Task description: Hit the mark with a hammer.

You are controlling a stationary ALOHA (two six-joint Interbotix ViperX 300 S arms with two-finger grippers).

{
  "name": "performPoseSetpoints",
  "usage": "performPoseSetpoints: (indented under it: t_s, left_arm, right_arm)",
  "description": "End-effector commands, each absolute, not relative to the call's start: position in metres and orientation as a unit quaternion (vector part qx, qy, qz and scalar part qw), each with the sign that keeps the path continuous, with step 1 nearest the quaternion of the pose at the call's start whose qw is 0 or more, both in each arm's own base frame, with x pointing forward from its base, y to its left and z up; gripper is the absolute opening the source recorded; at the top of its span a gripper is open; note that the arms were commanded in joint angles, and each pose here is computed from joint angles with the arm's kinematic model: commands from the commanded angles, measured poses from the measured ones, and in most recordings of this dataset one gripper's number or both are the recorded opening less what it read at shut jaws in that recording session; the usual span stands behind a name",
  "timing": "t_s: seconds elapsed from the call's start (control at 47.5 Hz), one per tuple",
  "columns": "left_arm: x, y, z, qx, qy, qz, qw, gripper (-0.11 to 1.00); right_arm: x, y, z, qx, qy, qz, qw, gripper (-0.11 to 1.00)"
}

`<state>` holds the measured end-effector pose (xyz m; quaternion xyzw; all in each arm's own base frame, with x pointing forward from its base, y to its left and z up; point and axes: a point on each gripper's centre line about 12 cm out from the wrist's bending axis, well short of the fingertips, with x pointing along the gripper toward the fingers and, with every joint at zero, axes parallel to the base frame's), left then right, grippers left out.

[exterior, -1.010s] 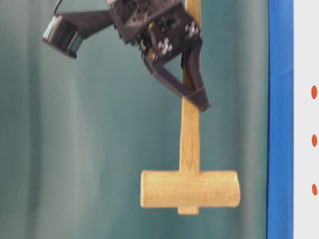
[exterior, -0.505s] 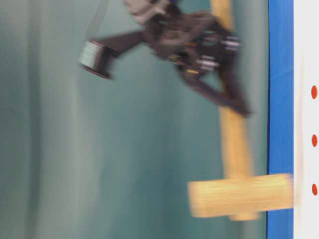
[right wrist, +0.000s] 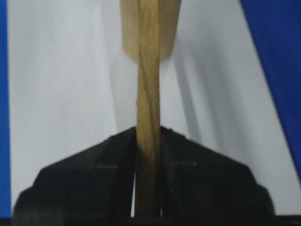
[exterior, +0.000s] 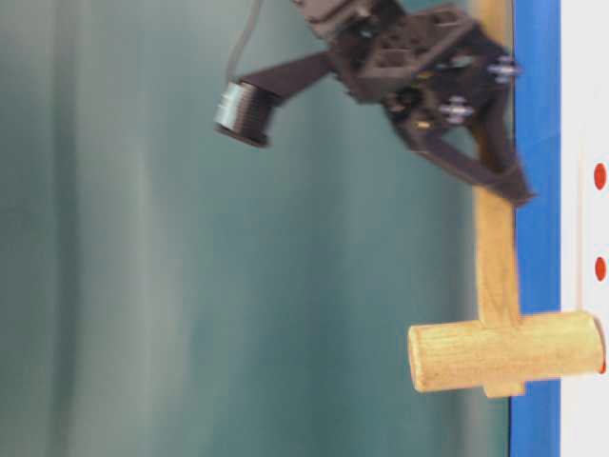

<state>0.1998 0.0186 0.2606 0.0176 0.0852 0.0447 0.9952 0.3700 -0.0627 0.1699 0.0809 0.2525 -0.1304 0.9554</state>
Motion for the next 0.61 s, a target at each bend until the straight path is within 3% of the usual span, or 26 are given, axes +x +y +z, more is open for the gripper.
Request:
performPoseSetpoints:
  t_s: [0.0,0.253,0.4,0.589]
  left_arm:
    - [0.201,0.019,0.265,0.016,0.079,0.046,0.996,0.83]
    - [0.201,0.019,0.265,0.016,0.077,0.046,0.996,0.83]
    - [0.201,0.019,0.265,0.016,0.078,0.046,0.996,0.83]
    - [0.201,0.019,0.265,0.016,0.077,0.046,0.996,0.83]
  right_arm:
    - [0.363,-0.062,0.206,0.073,0.201,-0.127,0.968,0.02]
    - [0.315,-0.055,0.247,0.063,0.139,-0.122,0.981,0.02]
    - [0.298,-0.052,0.245,0.069,0.136,-0.122,0.981,0.02]
    - [0.305,-0.051,0.232,0.071,0.157,-0.121,0.978,0.02]
